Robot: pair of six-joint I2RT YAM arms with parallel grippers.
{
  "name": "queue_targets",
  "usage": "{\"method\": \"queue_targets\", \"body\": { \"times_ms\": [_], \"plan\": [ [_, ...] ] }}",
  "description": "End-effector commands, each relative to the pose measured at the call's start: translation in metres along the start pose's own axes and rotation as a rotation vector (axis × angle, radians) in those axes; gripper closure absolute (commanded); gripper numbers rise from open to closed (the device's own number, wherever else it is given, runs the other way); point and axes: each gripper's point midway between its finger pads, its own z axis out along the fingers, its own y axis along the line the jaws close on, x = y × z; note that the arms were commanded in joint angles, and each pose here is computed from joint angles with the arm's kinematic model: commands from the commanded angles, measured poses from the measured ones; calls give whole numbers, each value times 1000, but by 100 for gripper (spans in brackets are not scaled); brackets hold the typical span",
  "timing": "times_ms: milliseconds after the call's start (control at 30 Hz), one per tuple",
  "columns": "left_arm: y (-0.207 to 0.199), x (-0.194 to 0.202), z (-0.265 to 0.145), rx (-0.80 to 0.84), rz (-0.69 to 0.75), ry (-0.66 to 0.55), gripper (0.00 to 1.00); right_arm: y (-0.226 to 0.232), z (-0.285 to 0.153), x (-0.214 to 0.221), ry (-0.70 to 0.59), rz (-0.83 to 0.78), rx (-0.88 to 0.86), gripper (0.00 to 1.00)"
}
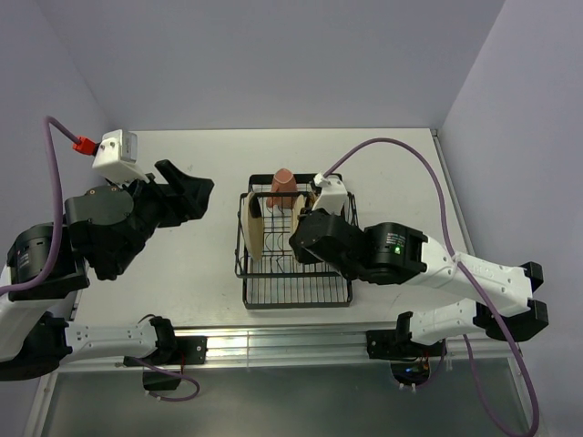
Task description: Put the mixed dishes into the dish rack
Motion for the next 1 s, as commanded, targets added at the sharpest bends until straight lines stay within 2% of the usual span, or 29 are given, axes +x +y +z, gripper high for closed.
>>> {"method": "queue_targets", "body": {
  "times_ms": [0,133,333,433,467,533,600,633,733,967],
  "plan": [
    [-10,0,3,25,-21,1,22,2,-10,-10,-20,36,-51,100],
    [-13,3,5,26,-16,8,22,-6,-6,-5,-6,25,-38,100],
    [-15,9,9,22,-10,21,21,-11,-3,-1,4,12,-19,81],
    [-14,10,8,21,-15,25,21,-12,-2,-1,7,2,-14,64],
    [-13,11,8,20,-17,25,20,-11,-2,-1,6,-1,-16,54],
    [-12,10,8,19,-20,24,20,-10,-4,-4,2,-6,-21,43],
    [-13,12,9,17,-18,27,20,-8,-5,-6,0,-9,-25,37],
    [-13,13,9,16,-20,27,20,-8,-5,-7,-1,-11,-24,30],
    [-14,17,11,13,-12,36,20,-7,-8,-10,-7,-5,-35,25],
    [-16,24,16,10,-1,48,19,1,-19,-19,-21,13,-84,25]
  ]
}}
